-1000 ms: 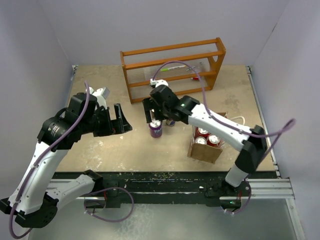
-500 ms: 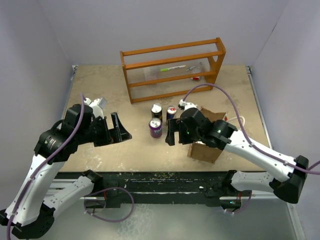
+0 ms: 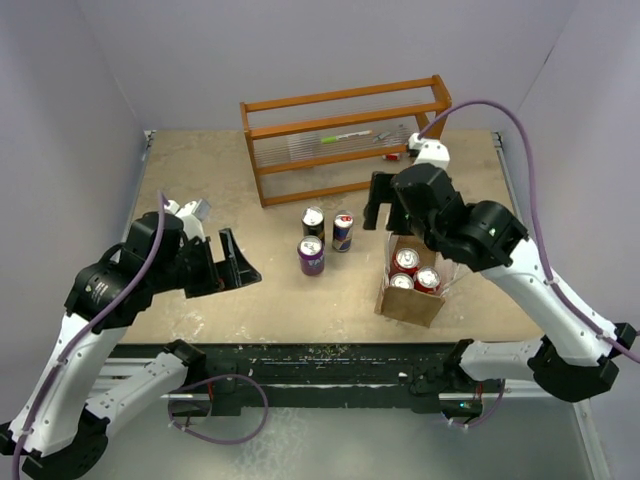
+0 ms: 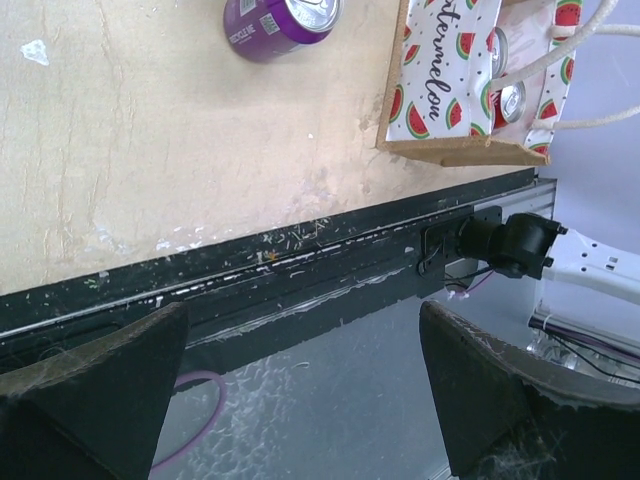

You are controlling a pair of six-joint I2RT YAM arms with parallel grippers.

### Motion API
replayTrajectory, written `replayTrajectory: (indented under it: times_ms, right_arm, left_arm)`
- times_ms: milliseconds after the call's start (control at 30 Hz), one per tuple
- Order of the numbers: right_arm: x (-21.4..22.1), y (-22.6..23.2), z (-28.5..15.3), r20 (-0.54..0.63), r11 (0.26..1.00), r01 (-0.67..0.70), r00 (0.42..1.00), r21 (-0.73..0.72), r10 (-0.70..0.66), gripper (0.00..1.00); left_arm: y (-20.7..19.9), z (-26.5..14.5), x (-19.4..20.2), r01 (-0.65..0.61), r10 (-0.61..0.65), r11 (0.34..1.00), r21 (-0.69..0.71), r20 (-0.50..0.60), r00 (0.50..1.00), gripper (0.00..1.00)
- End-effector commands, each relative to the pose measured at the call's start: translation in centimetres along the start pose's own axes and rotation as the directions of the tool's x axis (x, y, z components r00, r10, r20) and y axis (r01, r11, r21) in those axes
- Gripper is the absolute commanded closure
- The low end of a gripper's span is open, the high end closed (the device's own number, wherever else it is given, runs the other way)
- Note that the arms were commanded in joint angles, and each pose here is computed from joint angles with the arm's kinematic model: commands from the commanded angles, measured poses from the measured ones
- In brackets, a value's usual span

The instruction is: Take the beverage out of the canvas bag

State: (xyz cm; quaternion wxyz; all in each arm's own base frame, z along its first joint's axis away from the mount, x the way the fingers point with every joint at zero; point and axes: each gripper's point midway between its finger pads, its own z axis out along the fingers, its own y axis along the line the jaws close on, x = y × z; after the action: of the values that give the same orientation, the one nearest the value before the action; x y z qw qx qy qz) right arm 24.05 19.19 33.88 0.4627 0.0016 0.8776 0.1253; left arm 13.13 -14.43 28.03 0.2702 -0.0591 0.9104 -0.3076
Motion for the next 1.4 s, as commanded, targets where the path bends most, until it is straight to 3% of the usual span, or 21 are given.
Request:
replayTrajectory:
  times_ms: [0,167,333,467,700,867,1200,1367]
  right_arm:
    - [-0.8,-7.5,0.9,0.010,0.967,-0.002,1.000,0.256,0.000,0.00]
    - [0.4,-11.0,1.7,0.012,0.949,-0.045,0.999,0.313,0.044,0.00]
    - [4.6,-13.7,4.0,-0.093,0.931,-0.056,0.991,0.360,0.096,0.01]
    - [7.0,-13.4,5.9,-0.164,0.940,-0.062,0.979,0.336,0.123,0.05]
    - [10.0,-11.7,9.7,-0.316,0.972,0.016,0.947,0.234,0.061,0.22]
    - [12.8,-11.2,11.1,-0.434,0.980,0.055,0.900,0.191,0.034,0.25]
    - [14.9,-12.9,11.8,-0.474,0.959,0.095,0.880,0.266,0.044,0.22]
    - [13.3,-12.4,11.7,-0.461,0.965,0.121,0.887,0.234,0.000,0.21]
  left_arm:
    - [-0.3,-0.3,-0.7,-0.017,0.017,1.000,-0.001,0.023,1.000,0.01]
    - [-0.7,0.8,-2.4,-0.045,0.046,0.998,-0.033,0.023,0.999,0.01]
    - [-2.5,3.0,-5.8,-0.114,0.115,0.993,-0.039,0.035,0.993,0.01]
    - [-4.0,5.3,-8.5,-0.186,0.186,0.982,-0.042,0.008,0.982,0.01]
    - [-6.2,9.6,-11.9,-0.250,0.250,0.968,-0.010,-0.003,0.968,0.01]
    - [-6.2,12.1,-13.5,-0.259,0.259,0.965,-0.036,-0.010,0.966,0.01]
    - [-6.5,14.1,-15.0,-0.183,0.184,0.982,-0.040,0.042,0.982,0.01]
    - [-5.6,14.0,-14.5,-0.188,0.190,0.980,-0.066,0.030,0.981,0.01]
